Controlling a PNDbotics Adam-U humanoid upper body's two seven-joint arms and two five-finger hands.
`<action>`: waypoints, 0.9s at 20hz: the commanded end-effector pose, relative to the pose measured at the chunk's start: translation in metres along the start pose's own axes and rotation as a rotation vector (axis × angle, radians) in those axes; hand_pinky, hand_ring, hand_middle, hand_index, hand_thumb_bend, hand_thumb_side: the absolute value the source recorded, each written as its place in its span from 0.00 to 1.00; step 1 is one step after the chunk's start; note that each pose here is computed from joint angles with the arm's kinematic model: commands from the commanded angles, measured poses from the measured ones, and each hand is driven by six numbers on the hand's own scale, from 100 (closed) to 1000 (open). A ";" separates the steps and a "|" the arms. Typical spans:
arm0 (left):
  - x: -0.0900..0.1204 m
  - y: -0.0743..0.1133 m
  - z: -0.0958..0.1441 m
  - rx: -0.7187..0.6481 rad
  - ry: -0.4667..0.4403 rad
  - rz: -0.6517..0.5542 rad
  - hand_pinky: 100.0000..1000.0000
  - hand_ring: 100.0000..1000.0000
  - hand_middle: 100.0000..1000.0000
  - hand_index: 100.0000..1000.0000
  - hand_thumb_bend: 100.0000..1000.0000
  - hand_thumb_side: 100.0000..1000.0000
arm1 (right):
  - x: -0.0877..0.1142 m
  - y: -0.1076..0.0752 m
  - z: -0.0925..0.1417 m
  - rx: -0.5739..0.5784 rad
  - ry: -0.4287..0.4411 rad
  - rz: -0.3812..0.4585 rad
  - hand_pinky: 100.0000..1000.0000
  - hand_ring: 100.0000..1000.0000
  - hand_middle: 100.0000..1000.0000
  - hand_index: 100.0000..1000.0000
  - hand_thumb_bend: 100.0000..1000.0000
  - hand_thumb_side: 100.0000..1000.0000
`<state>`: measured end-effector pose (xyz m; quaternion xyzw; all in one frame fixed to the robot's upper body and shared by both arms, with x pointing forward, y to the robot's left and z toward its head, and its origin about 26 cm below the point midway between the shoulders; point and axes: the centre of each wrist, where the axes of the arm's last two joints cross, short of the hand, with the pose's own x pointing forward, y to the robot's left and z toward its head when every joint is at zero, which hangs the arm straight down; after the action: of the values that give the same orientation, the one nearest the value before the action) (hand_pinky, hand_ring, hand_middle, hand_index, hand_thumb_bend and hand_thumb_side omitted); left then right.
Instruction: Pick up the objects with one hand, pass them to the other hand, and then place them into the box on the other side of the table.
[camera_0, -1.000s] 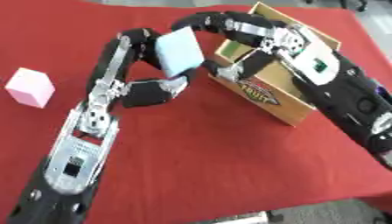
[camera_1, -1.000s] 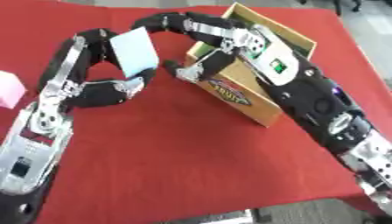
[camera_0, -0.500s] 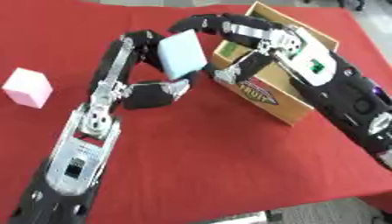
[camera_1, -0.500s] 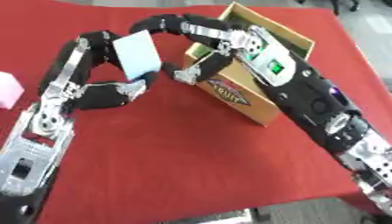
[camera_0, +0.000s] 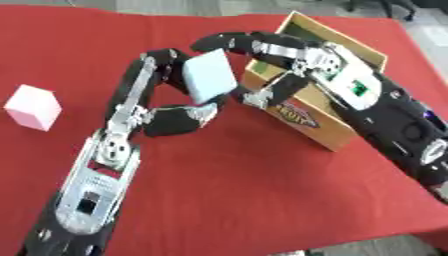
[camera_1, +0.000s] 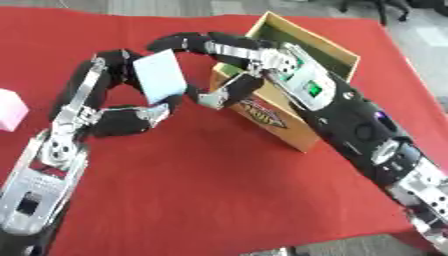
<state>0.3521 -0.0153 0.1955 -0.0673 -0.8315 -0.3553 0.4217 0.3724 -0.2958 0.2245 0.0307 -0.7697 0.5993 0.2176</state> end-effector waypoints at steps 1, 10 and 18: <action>0.008 -0.001 -0.004 0.014 -0.024 0.000 0.54 0.36 0.26 0.42 0.00 0.00 | 0.008 -0.010 -0.001 0.298 -0.198 0.208 1.00 1.00 0.98 1.00 0.00 0.12; 0.000 0.000 -0.003 0.042 -0.002 -0.028 0.54 0.36 0.25 0.42 0.00 0.00 | 0.017 -0.012 -0.005 0.277 -0.185 0.146 1.00 1.00 0.99 1.00 0.00 0.11; -0.005 -0.003 -0.003 0.021 0.006 -0.051 0.53 0.36 0.25 0.42 0.00 0.00 | 0.026 -0.011 -0.010 0.276 -0.220 0.134 1.00 1.00 0.99 1.00 0.00 0.12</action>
<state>0.3572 -0.0154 0.1843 -0.0387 -0.8304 -0.3595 0.4240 0.3599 -0.2816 0.2336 0.0728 -0.7575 0.6120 0.2154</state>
